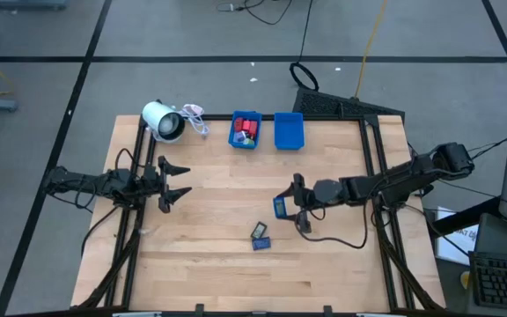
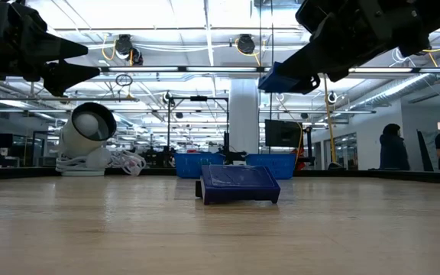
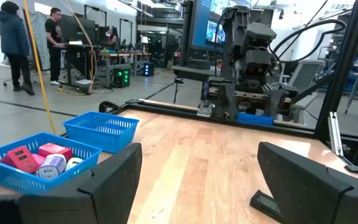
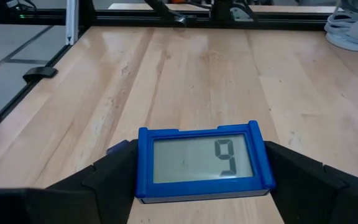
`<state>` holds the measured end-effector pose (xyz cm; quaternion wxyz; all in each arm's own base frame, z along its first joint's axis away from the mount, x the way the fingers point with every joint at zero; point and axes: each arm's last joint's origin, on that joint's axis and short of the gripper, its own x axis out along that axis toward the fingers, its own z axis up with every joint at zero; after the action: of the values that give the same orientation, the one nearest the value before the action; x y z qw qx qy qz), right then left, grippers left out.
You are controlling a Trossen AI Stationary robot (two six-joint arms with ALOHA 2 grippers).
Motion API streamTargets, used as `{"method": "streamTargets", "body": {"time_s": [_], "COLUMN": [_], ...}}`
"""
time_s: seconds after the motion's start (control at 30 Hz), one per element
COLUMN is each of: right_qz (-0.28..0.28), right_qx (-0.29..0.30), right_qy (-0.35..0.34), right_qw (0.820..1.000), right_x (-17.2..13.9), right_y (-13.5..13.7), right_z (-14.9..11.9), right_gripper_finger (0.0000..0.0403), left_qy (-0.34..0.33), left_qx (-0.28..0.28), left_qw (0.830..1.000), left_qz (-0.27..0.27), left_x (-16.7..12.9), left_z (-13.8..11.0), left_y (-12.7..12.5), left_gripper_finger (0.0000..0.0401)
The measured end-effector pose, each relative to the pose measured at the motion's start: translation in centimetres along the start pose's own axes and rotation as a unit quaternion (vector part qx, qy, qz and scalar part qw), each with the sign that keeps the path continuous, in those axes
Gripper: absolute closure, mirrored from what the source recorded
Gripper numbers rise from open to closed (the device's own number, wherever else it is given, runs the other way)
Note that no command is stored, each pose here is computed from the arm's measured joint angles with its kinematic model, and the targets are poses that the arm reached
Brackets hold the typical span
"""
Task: Pick & Place Office items
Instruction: Put the top blue digital clock into the right basket
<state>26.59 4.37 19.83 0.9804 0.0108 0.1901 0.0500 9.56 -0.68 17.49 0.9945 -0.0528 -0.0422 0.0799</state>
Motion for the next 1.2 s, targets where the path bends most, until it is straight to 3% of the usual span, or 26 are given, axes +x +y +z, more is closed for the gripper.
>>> {"method": "streamTargets", "body": {"time_s": [1.2], "right_qz": [-0.1], "right_qx": [0.04], "right_qy": [-0.004], "right_qw": [0.994], "right_x": [-0.3], "right_y": [-5.9], "right_z": [0.1], "right_gripper_finger": [0.0109], "left_qy": [0.0], "left_qx": [0.0], "left_qw": [1.0], "left_qz": [0.0], "left_x": [0.0], "left_z": [0.0], "left_y": [0.0], "left_gripper_finger": [0.0077]}}
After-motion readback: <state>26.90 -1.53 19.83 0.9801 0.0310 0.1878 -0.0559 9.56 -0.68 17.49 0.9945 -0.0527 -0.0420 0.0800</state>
